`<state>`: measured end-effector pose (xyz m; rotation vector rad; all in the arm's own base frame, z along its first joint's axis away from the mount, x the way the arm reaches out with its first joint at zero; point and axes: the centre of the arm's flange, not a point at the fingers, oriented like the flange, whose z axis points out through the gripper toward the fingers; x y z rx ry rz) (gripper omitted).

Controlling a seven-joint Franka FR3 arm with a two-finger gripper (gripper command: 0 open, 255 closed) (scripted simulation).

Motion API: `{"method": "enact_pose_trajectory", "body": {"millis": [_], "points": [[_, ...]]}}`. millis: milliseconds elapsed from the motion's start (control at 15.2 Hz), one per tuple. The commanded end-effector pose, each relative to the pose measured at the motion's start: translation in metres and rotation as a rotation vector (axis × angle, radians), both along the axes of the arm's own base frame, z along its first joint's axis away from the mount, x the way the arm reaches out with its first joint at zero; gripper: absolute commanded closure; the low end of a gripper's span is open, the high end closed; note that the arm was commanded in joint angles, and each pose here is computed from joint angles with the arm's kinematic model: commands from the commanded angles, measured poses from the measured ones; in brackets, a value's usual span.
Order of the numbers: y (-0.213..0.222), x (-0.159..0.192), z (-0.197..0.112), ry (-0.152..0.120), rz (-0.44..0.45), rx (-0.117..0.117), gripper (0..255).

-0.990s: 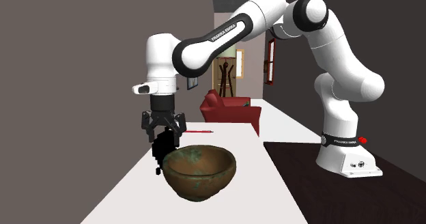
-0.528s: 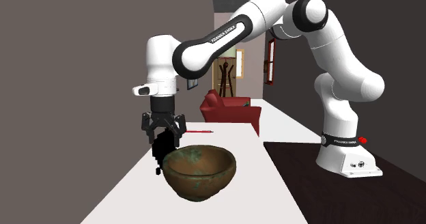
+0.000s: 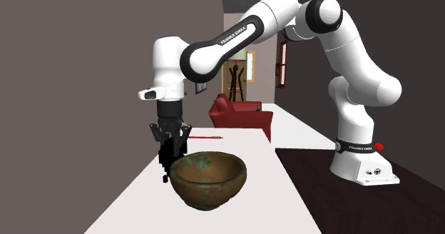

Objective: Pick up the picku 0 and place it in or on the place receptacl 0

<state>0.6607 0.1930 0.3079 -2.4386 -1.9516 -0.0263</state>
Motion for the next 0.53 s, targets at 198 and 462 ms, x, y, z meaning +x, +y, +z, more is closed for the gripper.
{"method": "enact_pose_trajectory", "body": {"millis": [198,462], "points": [[0.0,0.0,0.01,0.0,0.0,0.0,255],[0.0,0.0,0.032,0.0,0.0,0.0,255]]}}
